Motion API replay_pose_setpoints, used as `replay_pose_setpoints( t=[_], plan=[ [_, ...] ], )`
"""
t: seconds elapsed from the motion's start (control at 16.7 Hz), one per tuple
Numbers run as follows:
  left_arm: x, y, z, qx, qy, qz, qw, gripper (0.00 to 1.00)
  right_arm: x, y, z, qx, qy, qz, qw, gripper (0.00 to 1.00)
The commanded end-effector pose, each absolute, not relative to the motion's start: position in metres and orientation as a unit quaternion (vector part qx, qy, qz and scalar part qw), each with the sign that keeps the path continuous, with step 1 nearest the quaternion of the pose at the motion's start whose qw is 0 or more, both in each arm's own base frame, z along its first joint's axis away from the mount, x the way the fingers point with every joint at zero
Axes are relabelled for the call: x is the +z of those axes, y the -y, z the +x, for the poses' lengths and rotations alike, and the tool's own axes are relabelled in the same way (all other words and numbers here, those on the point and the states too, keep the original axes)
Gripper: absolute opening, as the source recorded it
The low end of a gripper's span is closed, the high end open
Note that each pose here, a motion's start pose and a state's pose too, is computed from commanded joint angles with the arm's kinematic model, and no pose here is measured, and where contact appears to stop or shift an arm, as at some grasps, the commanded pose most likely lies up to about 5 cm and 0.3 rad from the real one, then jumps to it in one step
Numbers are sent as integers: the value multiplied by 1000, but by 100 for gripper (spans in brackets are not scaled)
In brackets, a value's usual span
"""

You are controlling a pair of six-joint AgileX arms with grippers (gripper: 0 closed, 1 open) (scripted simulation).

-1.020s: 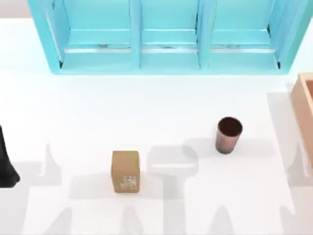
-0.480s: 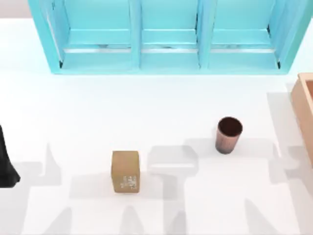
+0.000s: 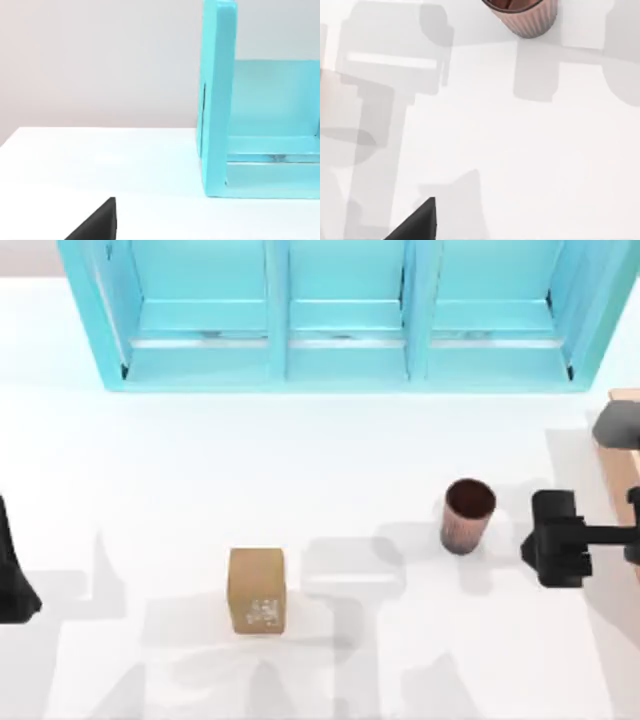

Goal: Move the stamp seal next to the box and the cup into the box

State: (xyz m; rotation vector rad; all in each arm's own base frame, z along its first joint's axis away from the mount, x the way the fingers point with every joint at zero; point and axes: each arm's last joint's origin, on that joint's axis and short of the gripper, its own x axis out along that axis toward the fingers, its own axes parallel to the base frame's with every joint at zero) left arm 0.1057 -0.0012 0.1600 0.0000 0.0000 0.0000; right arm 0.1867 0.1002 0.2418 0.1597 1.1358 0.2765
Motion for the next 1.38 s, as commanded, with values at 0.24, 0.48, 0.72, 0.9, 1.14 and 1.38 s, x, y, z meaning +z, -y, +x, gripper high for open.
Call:
replay_pose_setpoints(
  t=[0.24,0.48,0.72,0.9,1.14,1.38],
  plan=[
    [160,1,106,0,0,0,1000,100,227,-171,228,64,-691,21,720,100],
    [160,1,106,0,0,0,1000,100,207,-249,257,-1,-755,-32,655,100],
    [160,1,106,0,0,0,1000,100,199,-320,271,-25,-755,-46,654,100],
    [160,1,106,0,0,0,1000,100,202,-358,275,-19,-737,-30,675,100],
    [160,1,106,0,0,0,1000,100,210,-385,276,-5,-713,-2,701,100],
    [160,1,106,0,0,0,1000,100,212,-390,277,-2,-708,5,706,100]
  ],
)
